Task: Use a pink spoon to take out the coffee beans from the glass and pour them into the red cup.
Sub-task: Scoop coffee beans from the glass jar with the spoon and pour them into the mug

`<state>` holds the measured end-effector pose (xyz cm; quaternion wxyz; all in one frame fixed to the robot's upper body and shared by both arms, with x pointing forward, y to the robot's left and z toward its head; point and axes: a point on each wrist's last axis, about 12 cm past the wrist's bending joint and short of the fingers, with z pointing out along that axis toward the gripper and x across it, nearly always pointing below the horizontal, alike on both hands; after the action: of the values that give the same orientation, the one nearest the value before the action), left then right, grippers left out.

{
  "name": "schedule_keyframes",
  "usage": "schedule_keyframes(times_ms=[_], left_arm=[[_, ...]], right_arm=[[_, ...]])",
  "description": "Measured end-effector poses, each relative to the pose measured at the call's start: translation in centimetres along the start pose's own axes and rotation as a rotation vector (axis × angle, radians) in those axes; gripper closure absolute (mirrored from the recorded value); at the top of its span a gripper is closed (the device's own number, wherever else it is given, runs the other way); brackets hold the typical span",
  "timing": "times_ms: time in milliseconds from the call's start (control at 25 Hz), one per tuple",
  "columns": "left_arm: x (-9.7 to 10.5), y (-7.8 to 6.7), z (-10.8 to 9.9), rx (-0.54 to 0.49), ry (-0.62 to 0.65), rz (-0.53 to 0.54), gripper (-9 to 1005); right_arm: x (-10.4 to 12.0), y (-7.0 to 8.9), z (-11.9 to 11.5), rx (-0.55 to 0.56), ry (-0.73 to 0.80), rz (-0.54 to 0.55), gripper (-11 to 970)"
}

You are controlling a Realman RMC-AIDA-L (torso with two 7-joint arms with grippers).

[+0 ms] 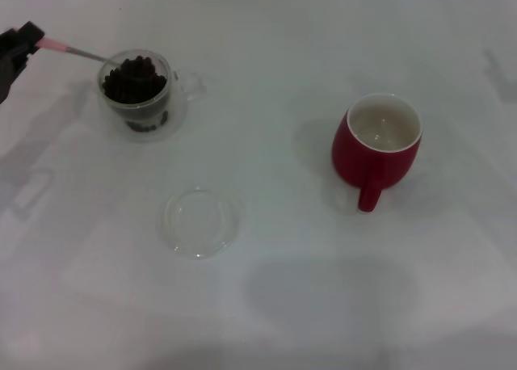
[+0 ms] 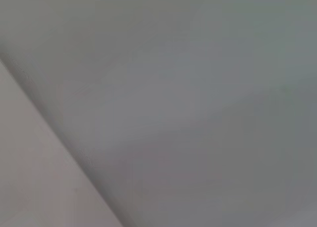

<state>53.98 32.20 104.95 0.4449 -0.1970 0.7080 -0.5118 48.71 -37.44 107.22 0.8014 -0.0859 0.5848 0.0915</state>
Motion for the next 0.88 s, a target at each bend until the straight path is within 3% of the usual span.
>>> schedule_keyframes(times_ms=[400, 880], left_arm=[[0.3, -2.3, 3.3, 0.086, 0.121, 0.063, 863], [1.8, -6.0, 8.5, 0.19, 0.307, 0.1, 864]], right_arm=[[-0.2, 0.3, 0.6, -0.017, -0.017, 0.0, 263], [-0.4, 0.5, 1.5, -0.037, -0.036, -0.001, 263]])
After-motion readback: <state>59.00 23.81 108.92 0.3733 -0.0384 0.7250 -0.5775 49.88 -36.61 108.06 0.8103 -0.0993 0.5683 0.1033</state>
